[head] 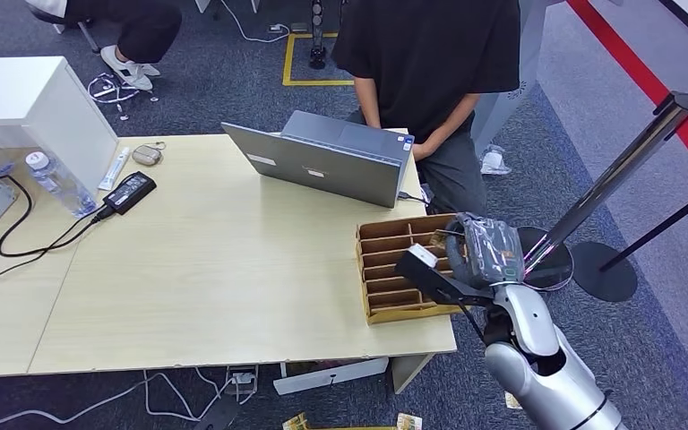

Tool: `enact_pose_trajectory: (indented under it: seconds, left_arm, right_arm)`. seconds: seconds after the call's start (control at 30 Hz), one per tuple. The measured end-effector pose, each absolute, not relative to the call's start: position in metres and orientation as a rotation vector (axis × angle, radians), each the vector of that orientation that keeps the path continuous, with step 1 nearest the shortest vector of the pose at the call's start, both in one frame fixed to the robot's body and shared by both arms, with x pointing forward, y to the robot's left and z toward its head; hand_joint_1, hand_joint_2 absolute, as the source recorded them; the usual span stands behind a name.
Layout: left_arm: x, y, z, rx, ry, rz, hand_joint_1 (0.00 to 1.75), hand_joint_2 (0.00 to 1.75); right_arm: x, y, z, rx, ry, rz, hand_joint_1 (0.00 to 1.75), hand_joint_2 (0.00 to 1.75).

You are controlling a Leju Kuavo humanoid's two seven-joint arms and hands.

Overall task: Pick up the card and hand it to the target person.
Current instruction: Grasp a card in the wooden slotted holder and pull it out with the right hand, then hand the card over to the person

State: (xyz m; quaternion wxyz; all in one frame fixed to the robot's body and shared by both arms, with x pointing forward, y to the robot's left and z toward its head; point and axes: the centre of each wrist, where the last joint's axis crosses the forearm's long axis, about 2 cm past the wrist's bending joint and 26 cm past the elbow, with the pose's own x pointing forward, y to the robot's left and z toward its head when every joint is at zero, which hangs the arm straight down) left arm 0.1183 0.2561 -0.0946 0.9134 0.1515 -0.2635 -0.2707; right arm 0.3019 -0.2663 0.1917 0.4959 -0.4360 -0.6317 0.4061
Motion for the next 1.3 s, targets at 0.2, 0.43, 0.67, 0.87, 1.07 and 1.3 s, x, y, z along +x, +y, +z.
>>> enact_pose_trajectory:
  seconds: [0.2, 0.43, 0.67, 0.87, 1.07, 1.3]
  left_arm:
    - [0.118, 0.256, -0.095, 0.311, -0.542, -0.561, 0.0, 0.0]
    - [0.121, 0.256, -0.094, 0.31, -0.537, -0.576, 0.0, 0.0]
    - [0.129, 0.254, -0.092, 0.308, -0.547, -0.587, 0.0, 0.0]
    - [0.136, 0.249, -0.089, 0.299, -0.561, -0.6, 0.0, 0.0]
    - [0.139, 0.246, -0.088, 0.295, -0.561, -0.611, 0.0, 0.0]
    - [0.14, 0.244, -0.087, 0.294, -0.564, -0.622, 0.0, 0.0]
  right_arm:
    - [0.308, -0.272, 0.214, -1.109, -1.55, 0.992, 1.56, 1.75]
    - [0.324, -0.283, 0.24, -1.169, -1.56, 0.994, 1.56, 1.75]
    - [0.344, -0.289, 0.261, -1.21, -1.593, 0.977, 1.54, 1.75]
    - [0.36, -0.295, 0.266, -1.236, -1.599, 0.947, 1.53, 1.75]
    - [0.373, -0.3, 0.263, -1.246, -1.6, 0.894, 1.54, 1.75]
    - [0.38, -0.303, 0.244, -1.254, -1.576, 0.866, 1.54, 1.75]
